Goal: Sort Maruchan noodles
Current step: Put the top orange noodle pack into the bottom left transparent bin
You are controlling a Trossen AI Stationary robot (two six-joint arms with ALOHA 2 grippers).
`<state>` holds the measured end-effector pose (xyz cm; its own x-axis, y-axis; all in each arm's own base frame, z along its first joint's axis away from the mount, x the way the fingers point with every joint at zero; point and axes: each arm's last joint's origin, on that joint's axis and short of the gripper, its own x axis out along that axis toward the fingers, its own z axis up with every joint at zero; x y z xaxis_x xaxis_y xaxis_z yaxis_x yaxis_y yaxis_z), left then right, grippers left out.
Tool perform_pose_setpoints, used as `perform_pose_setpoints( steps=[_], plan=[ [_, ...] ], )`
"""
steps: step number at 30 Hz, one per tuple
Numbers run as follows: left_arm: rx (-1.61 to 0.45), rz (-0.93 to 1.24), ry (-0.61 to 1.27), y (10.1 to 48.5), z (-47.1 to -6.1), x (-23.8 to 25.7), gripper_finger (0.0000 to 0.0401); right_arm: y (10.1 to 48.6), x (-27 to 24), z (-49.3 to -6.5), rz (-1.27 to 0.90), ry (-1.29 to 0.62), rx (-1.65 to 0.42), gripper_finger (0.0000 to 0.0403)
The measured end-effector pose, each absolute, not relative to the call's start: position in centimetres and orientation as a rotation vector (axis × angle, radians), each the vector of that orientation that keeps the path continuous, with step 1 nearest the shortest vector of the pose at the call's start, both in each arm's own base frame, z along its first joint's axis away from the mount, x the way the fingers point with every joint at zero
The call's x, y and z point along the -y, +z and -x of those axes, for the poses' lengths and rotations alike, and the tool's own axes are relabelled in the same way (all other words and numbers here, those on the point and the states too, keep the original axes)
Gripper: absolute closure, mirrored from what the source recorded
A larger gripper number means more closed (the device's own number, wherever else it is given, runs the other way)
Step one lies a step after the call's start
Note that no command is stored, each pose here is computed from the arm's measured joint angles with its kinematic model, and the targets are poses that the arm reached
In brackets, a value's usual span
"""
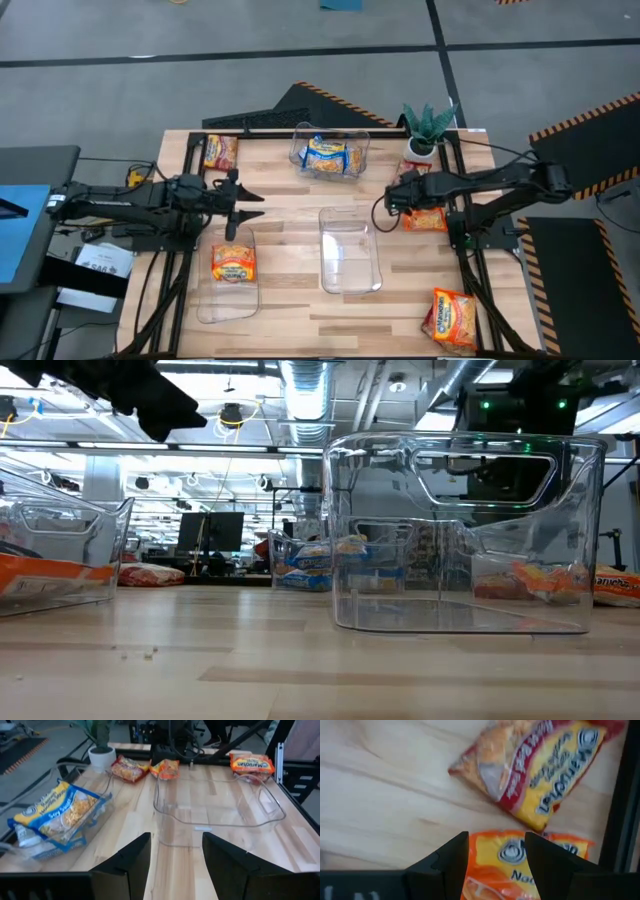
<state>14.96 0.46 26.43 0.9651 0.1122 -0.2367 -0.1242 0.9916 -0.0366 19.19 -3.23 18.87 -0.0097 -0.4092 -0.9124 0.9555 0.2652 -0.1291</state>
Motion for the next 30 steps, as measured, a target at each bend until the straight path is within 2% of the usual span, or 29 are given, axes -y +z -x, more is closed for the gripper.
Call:
perform_pose_setpoints(
  steps=[16, 20, 25, 30],
  plan=[
    [-0.237, 0.064, 0.124, 26.4, -15.0, -0.5, 0.0234, 13.4, 3.3, -21.0, -0.507, -1.315, -1.344, 0.0195],
    [-0.238, 0.064, 0.125, 26.4, -14.9, -0.5, 0.0234, 12.7, 2.8, -21.2, -0.470, -1.302, -1.382, 0.0248],
    [-0.239, 0.064, 0.125, 26.4, -14.9, -0.5, 0.0234, 12.8, 1.8, -21.2, -0.411, -1.250, -1.410, 0.0376],
    [-0.237, 0.062, 0.138, 26.4, -14.9, -0.5, 0.0234, 14.5, 0.7, -21.1, -0.386, -1.209, -1.411, 0.0390]
  ],
)
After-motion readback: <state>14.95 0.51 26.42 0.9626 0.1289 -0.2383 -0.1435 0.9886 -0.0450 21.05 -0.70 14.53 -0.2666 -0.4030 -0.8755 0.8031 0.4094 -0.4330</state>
